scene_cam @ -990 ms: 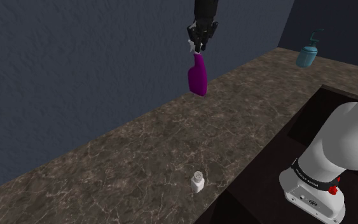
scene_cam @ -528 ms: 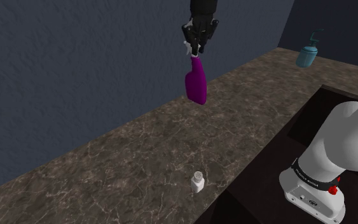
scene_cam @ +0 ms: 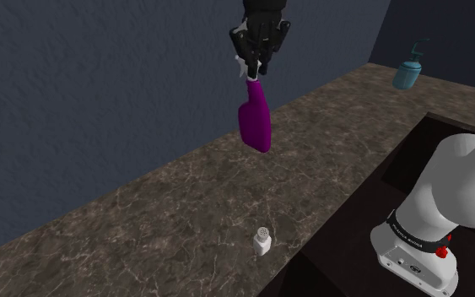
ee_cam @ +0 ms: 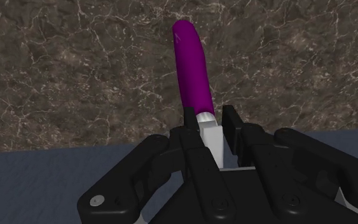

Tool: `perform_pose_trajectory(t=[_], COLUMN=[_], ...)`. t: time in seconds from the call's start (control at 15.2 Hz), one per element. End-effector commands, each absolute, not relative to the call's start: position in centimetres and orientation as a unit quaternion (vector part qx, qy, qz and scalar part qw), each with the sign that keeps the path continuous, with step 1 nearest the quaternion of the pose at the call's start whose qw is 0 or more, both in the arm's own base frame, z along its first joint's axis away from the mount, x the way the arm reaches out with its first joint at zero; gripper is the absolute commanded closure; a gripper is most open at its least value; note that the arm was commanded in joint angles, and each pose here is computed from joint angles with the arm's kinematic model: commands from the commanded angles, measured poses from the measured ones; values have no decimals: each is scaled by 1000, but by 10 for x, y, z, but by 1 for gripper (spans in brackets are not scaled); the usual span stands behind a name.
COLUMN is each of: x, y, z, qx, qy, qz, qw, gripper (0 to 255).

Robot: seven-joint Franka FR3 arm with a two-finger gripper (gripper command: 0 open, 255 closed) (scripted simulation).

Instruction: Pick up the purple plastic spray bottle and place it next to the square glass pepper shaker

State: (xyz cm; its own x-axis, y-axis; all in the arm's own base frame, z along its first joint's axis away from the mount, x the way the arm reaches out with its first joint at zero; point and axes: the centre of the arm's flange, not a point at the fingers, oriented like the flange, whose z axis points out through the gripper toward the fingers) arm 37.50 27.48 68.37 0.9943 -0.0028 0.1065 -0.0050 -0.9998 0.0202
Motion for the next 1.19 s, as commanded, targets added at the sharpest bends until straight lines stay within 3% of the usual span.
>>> perform_pose_trajectory(t=[0.0,1.12], x=[356,216], y=[294,459], z=[690,739], qx=[999,999], qy=[-3,-3], qz=[53,53], qw=[10,10], gripper=[255,255])
